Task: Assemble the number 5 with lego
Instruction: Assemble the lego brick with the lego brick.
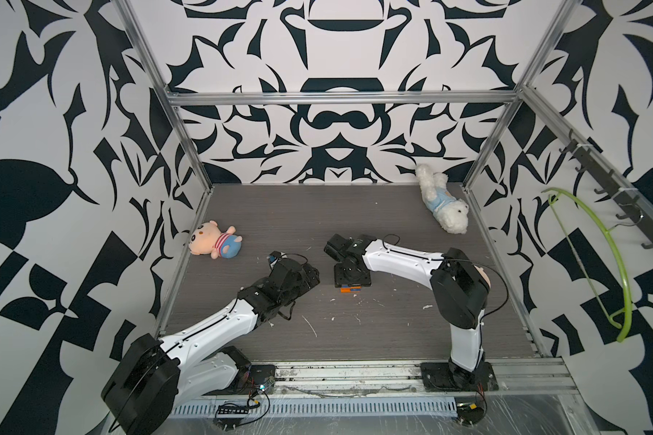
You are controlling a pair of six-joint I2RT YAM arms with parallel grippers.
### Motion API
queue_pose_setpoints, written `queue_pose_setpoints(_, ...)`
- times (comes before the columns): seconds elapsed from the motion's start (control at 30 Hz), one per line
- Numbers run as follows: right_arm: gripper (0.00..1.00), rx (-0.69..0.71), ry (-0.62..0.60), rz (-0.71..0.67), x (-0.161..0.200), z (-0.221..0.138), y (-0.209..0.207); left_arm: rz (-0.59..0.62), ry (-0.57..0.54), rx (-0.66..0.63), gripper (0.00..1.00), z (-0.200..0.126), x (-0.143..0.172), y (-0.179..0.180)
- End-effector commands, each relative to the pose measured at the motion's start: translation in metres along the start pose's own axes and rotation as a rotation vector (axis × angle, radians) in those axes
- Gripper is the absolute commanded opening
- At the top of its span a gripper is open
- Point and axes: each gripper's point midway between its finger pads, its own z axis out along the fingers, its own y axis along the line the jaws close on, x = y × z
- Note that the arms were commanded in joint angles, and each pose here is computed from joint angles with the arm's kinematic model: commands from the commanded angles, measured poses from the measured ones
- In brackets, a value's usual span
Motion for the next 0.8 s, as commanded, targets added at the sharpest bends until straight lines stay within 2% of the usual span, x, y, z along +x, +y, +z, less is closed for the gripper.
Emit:
queue_pose_setpoints(0.0,0.61,0.024,0.061,0.006,0.016,0.017,-0.01,0.004,0.016,0.001,0.99,0.001,0.002,0.0)
queue_pose_setpoints(0.27,0.61,0.013,0.056,0.011,0.015,0.016,-0.01,0.008,0.074,0.048,0.99,0.01,0.012,-0.01)
queue_pose_setpoints(0.77,0.61,0.015,0.057,0.013,0.015,0.018,-0.011,0.001,0.079,0.039,0.99,0.013,0.013,-0.008)
